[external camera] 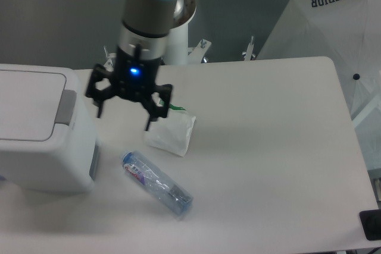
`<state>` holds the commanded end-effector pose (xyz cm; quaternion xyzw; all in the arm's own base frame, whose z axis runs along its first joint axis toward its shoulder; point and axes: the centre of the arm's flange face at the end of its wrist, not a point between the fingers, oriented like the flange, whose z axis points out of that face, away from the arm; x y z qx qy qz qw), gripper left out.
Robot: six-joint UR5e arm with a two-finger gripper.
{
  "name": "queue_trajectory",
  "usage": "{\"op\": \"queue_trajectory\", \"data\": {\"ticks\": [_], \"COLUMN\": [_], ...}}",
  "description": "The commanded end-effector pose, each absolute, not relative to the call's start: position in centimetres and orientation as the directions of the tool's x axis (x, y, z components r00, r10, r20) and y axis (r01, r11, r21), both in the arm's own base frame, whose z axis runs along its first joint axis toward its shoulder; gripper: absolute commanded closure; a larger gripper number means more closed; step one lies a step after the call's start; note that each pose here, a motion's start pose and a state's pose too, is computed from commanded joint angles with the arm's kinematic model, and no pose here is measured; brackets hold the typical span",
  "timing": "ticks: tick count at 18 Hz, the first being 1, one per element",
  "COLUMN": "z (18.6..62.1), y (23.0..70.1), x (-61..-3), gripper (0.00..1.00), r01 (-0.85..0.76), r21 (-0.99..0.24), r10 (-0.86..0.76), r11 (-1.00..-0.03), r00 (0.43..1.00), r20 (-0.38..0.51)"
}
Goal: Open the trash can
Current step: 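Move the open gripper over to the lid of the white trash can, then lower the gripper onto the lid edge and push the lid open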
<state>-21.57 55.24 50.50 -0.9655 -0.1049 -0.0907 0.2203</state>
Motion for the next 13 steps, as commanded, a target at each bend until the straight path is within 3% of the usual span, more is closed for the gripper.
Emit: {"op": "queue_trajectory", "data": {"ticks": [13], "z": [48.4], "y": [55.1], "x": [-20.9], "gripper": [0.00], "r01": [0.243], "r21": [-0.372], "r10": [0.163], "r11": [-0.896], "r00": [0.958], "r20": [0.235]}}
